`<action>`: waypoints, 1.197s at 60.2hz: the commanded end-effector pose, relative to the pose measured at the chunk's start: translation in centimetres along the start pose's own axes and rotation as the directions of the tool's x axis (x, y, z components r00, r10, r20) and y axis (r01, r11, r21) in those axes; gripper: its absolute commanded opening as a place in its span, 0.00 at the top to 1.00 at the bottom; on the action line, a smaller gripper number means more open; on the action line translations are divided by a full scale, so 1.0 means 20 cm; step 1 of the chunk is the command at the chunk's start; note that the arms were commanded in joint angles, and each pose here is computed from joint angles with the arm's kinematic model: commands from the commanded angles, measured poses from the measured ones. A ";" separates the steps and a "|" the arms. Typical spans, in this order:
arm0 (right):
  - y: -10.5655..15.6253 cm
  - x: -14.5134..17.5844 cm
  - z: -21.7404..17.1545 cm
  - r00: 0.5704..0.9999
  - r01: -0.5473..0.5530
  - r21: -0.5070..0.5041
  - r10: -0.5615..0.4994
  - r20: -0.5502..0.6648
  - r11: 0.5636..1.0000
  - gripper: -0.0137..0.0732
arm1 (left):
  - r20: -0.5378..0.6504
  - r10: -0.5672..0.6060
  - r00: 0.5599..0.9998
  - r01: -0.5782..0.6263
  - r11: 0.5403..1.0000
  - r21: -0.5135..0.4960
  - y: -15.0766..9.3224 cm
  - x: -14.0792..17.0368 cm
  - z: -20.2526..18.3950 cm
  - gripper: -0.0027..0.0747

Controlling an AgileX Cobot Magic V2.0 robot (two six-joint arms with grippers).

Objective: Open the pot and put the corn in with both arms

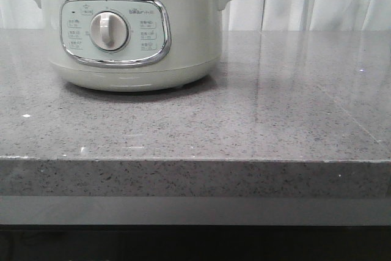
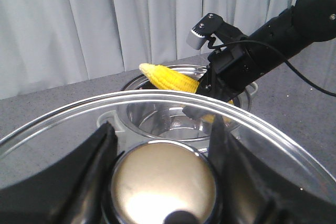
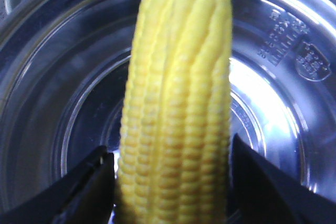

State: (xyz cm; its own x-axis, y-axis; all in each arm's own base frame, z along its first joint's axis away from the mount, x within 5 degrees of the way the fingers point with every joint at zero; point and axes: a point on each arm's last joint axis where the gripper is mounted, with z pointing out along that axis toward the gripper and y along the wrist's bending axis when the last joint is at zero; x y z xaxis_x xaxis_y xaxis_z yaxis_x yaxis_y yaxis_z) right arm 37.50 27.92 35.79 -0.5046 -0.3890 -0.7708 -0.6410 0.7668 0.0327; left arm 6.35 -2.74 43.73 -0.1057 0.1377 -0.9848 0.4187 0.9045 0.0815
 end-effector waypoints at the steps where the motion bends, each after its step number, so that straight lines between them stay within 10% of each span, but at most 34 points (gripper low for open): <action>1: 0.00 -0.13 -0.21 0.987 0.026 0.019 -0.028 0.161 0.999 0.24 | 0.193 0.002 0.981 0.001 1.000 -0.011 0.01 -0.12 -0.04 0.74; 31: 0.03 -0.16 -0.78 0.959 -0.027 0.013 0.022 0.282 1.000 0.24 | 0.195 0.002 0.981 0.001 1.000 -0.012 0.01 -0.12 -0.04 0.74; 72: 0.08 0.68 -1.20 0.943 -0.046 0.026 0.035 0.332 0.999 0.24 | 0.192 -0.049 0.980 0.044 0.999 0.029 -0.01 -0.13 0.02 0.74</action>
State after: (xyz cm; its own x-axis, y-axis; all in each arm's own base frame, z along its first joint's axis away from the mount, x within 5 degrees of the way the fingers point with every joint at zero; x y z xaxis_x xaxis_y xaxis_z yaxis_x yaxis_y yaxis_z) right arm 16.83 12.72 39.31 -0.3898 -0.2344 -0.8906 -0.6083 0.7916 0.0578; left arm 6.59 -3.10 43.97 -0.0939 0.1033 -0.9902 0.4357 0.8986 0.0524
